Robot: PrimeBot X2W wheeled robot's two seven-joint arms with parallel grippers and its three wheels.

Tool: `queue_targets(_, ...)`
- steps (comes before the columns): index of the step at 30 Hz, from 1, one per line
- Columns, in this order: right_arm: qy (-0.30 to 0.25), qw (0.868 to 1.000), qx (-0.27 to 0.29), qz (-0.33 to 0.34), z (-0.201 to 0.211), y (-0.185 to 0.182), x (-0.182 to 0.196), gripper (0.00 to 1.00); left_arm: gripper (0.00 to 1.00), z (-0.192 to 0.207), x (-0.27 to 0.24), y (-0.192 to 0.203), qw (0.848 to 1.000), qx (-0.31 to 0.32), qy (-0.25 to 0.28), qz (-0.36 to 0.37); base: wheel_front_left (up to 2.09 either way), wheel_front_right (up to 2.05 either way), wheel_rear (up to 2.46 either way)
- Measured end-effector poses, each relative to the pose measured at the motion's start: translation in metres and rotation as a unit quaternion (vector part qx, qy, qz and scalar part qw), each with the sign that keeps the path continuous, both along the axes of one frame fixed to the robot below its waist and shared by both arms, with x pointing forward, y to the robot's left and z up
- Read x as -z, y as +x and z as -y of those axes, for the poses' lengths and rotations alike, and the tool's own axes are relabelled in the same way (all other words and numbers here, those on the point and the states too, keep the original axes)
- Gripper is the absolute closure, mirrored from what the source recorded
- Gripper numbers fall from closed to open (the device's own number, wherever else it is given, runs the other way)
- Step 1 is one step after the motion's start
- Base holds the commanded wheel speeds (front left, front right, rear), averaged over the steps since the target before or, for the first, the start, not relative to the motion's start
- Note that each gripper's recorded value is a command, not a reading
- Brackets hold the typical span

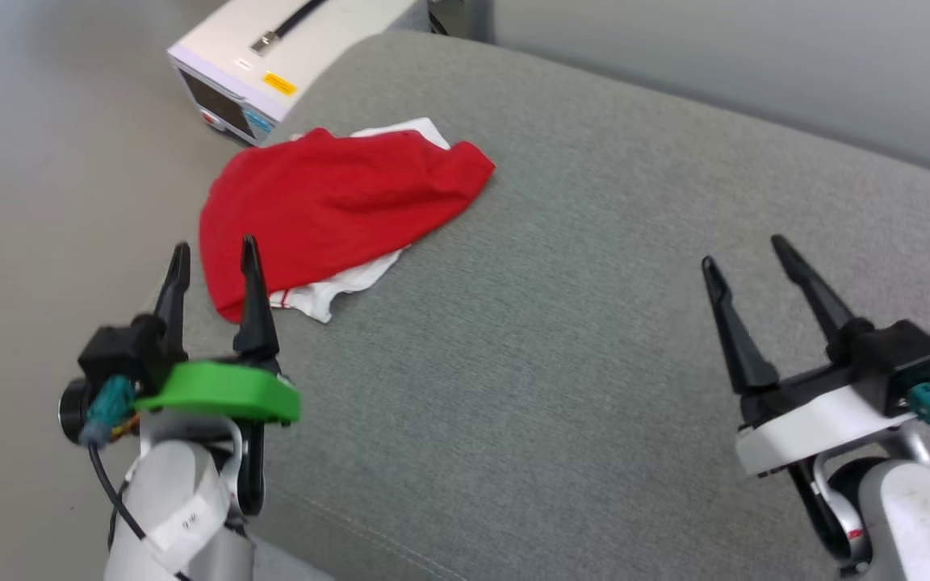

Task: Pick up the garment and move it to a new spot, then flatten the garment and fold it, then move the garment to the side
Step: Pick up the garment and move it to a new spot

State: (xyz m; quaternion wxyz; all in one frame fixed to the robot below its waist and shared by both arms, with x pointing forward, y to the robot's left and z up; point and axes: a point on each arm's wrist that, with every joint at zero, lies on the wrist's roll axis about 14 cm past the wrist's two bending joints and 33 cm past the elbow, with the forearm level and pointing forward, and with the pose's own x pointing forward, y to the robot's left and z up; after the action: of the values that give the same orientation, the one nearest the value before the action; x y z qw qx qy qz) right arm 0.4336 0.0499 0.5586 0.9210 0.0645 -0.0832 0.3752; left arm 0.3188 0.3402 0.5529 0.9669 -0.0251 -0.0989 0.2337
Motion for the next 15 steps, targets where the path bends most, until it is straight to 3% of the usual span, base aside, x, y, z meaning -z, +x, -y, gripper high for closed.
queue_targets(9,-0.004,0.998,0.053,-0.013,0.043,0.038,0.021,0.00,0.00,-0.018,0.014,0.089,0.998,0.040,-0.022,-0.051,0.00,0.00,0.00)
queue_targets(15,-0.006,0.996,0.083,-0.031,0.069,0.054,0.041,0.00,0.00,-0.031,0.041,0.144,0.986,0.070,-0.045,-0.145,0.00,0.00,0.00)
